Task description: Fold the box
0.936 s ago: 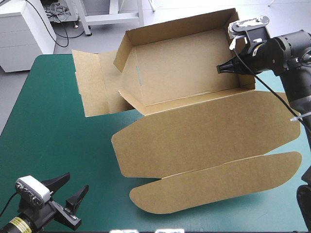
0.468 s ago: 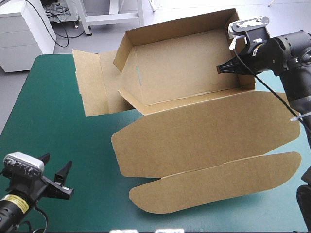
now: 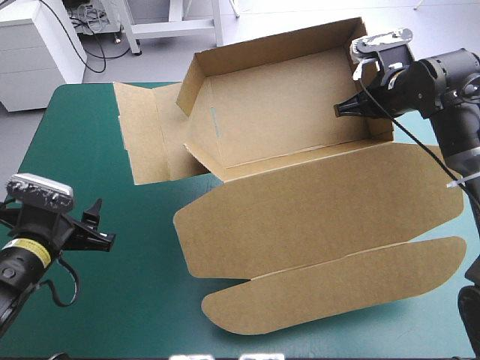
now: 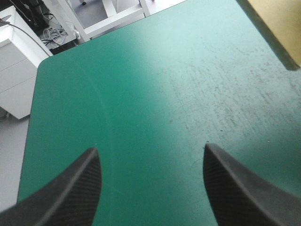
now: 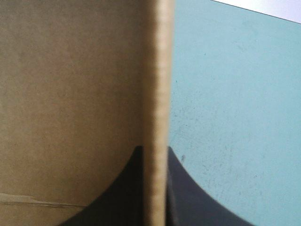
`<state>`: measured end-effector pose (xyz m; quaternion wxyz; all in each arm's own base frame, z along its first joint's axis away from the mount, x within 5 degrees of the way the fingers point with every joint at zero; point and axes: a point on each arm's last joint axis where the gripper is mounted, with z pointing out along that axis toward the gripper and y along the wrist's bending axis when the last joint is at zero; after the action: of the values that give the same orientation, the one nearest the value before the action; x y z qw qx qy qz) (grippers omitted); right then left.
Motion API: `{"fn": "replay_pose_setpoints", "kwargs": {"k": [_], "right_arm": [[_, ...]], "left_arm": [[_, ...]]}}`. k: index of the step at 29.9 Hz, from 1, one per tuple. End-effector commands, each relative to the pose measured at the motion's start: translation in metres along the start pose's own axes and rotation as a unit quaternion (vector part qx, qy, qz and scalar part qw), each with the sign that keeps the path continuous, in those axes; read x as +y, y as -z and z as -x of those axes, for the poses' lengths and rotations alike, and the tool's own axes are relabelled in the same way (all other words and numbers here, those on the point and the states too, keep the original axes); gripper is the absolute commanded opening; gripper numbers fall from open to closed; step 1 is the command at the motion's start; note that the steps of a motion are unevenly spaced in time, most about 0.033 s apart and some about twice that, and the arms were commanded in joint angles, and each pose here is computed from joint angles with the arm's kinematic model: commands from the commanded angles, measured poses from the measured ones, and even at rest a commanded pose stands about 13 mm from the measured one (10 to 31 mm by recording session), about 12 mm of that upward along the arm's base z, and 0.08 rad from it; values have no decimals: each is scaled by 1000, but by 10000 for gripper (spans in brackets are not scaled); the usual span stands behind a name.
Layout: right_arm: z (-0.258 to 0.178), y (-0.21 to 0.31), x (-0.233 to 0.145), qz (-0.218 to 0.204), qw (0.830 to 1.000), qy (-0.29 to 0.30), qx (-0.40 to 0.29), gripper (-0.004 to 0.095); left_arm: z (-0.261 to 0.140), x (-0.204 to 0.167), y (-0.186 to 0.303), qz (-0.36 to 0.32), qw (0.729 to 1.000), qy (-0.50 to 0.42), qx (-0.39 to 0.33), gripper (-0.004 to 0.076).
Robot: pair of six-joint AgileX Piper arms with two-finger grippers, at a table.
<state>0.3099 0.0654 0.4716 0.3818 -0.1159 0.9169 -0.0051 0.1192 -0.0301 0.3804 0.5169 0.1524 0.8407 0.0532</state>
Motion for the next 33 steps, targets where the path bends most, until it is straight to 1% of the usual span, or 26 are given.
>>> {"fn": "replay_pose_setpoints", "kwargs": {"k": [1, 8, 11, 15, 17, 20, 25, 27, 30, 33], "right_arm": [[-2, 22, -4, -3, 1000, -1, -23, -18], [-6, 16, -3, -2, 1000, 0, -10, -18], [-6, 17, -3, -4, 1000, 1, -11, -18], [-6, 17, -3, -4, 1000, 1, -11, -18], [-6, 17, -3, -4, 1000, 2, -11, -18], [-6, 17, -3, -4, 1000, 2, -11, -18], [-6, 17, -3, -4, 1000, 2, -11, -18], [-6, 17, -3, -4, 1000, 2, -11, -18], [-6, 17, -3, -4, 1000, 2, -11, -18], [-6, 17, -3, -4, 1000, 2, -11, -18]], "left_arm": [[29, 4, -6, 30, 999, -18, -20, 442], [57, 6, -24, 76, 996, -45, 18, 441], [62, 6, -35, 93, 994, -50, 37, 441], [59, 25, -55, 126, 988, -28, 85, 433], [53, 38, -66, 124, 986, -1, 110, 426], [45, 56, -84, 86, 987, 48, 130, 426], [29, 76, -117, -9, 981, 131, 145, 426], [23, 79, -134, -48, 975, 158, 148, 426], [20, 74, -158, -111, 966, 187, 142, 426], [17, 68, -182, -165, 948, 237, 133, 426]]}}
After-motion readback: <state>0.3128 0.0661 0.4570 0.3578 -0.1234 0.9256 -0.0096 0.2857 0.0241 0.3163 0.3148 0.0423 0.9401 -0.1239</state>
